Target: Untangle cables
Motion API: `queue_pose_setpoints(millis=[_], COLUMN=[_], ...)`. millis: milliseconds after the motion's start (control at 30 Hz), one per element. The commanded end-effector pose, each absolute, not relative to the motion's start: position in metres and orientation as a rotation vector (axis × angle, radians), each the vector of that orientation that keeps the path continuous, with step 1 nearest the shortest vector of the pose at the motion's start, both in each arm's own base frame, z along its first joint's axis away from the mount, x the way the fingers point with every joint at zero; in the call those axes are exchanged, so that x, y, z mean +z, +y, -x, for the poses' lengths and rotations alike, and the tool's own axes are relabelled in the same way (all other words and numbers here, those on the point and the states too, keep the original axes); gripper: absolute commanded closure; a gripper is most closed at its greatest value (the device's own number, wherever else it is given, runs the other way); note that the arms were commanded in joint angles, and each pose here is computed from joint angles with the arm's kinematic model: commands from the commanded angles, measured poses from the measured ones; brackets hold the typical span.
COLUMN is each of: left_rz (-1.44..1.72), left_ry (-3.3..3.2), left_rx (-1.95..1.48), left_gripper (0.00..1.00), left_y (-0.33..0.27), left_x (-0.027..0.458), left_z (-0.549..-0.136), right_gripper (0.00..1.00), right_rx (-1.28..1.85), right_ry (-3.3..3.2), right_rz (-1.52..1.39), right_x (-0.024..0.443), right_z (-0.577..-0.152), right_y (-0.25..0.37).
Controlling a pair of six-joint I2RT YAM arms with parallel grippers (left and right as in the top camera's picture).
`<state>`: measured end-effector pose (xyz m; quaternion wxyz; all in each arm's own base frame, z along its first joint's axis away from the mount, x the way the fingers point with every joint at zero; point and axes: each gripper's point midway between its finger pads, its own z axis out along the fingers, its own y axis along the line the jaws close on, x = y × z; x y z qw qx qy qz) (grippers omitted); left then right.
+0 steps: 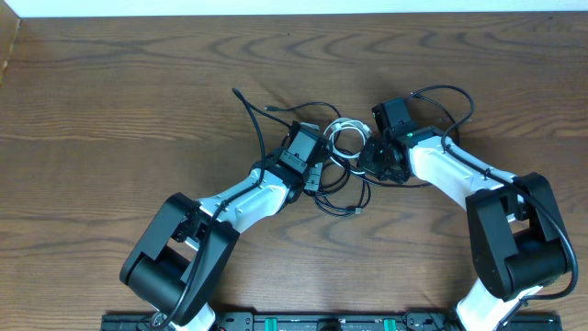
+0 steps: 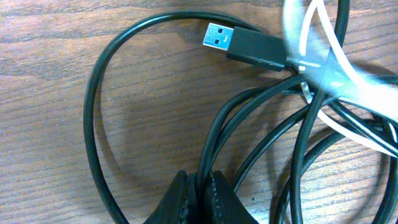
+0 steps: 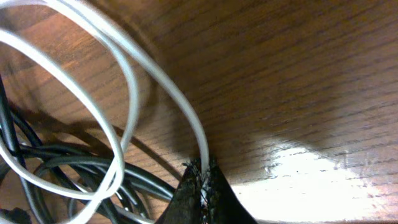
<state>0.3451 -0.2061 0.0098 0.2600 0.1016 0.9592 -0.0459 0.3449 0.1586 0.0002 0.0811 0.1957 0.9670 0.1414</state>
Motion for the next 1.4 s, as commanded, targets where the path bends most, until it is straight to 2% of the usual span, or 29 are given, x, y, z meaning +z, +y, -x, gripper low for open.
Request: queue_pose_setpoints(millis=[0,100,300,433,567,667,700,800,833,1033,1200,1367], left_rz=[-0.256,-0.258,-0.258,-0.254,-0.251,-0.252,-0.252,-0.202,-0.150,0.373,0.494,0.496], left_ry=[2.591,2.596,2.598,2.592,2.591,2.592,2.592,2.597,2.602,2.673,2.732,2.763], left_rx=[-0.109,-0.106,-0.105,-0.110,-0.111,-0.111,-0.111,-0.124,-0.139,-0.380,-0.546,-0.531], left_gripper=[0.92,0.92,0.92,0.92,0.92,0.92,0.92,0.92,0.92,0.92,0.92,0.92], left_y=[-0.200,-0.199,-0.199,-0.200,-0.200,-0.200,-0.200,-0.200,-0.200,-0.213,-0.231,-0.228], left_x=[0.013,0.012,0.012,0.013,0.013,0.013,0.013,0.013,0.013,0.009,0.008,0.005], left_z=[-0.346,-0.345,-0.345,-0.346,-0.346,-0.346,-0.346,-0.346,-0.346,-0.333,-0.321,-0.315], right_gripper=[0.99,0.99,0.99,0.99,0.99,0.96,0.89,0.78,0.77,0.73,0.73,0.76], right_rx=[0.484,0.619,1.339,1.460,1.406,1.233,1.137,0.900,0.881,0.871,0.974,1.161], right_ry=[2.927,2.886,2.506,2.321,2.264,2.354,2.418,2.616,2.636,2.693,2.690,2.616], right_rz=[-0.343,-0.195,0.233,0.291,0.328,0.237,0.161,-0.190,-0.210,-0.218,-0.177,-0.191], right_x=[0.005,0.029,0.162,0.220,0.238,0.217,0.203,0.161,0.155,0.115,0.064,0.029], right_z=[-0.337,-0.341,-0.327,-0.318,-0.315,-0.324,-0.328,-0.330,-0.329,-0.332,-0.332,-0.338], right_y=[0.171,0.182,0.212,0.199,0.195,0.185,0.177,0.148,0.146,0.148,0.157,0.163])
